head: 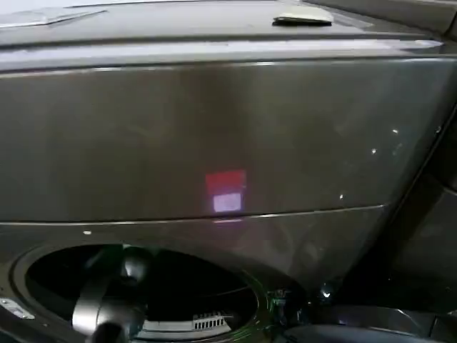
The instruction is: Grasp the clothes from the dryer.
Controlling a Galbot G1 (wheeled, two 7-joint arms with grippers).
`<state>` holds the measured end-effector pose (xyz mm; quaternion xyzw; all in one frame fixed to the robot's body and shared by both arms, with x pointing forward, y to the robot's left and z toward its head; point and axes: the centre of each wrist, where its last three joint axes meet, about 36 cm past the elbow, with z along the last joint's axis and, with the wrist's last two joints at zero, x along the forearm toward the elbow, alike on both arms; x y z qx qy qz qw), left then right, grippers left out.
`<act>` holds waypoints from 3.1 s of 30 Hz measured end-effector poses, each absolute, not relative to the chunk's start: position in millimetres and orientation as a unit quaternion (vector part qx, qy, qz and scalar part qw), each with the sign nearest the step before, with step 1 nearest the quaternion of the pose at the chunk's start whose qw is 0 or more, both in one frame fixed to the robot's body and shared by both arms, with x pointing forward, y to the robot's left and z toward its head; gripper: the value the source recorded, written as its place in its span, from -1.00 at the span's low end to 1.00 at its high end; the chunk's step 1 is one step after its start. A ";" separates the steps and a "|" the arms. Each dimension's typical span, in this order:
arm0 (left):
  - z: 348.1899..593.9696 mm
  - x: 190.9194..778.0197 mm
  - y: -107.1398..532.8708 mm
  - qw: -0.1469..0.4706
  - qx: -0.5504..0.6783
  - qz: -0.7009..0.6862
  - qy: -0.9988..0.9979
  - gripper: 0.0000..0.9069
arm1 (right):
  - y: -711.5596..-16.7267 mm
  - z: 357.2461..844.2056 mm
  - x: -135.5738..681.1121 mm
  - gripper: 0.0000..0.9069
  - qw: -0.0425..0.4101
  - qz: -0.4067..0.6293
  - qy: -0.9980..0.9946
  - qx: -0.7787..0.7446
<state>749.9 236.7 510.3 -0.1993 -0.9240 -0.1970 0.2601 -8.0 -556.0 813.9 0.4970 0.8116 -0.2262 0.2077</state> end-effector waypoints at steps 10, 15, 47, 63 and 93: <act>506.9 764.2 237.4 0.310 -0.227 -0.333 -0.861 1.00 | -556.2 811.0 -8.1 1.00 0.207 -0.224 0.812 0.498; 512.4 770.5 242.6 0.329 -0.232 -0.391 -0.828 1.00 | -556.1 808.7 -6.5 1.00 0.207 -0.222 0.813 0.497; 477.0 772.9 269.6 0.431 -0.227 -0.531 -0.693 0.38 | -556.2 800.2 -4.2 1.00 0.203 -0.216 0.817 0.495; 467.5 770.0 278.6 0.452 -0.222 -0.546 -0.669 -1.00 | -556.3 801.3 -4.9 1.00 0.203 -0.219 0.816 0.496; 459.6 753.6 261.5 0.378 -0.179 -0.379 -0.826 -1.00 | -559.4 798.2 -5.9 1.00 0.200 -0.220 0.811 0.503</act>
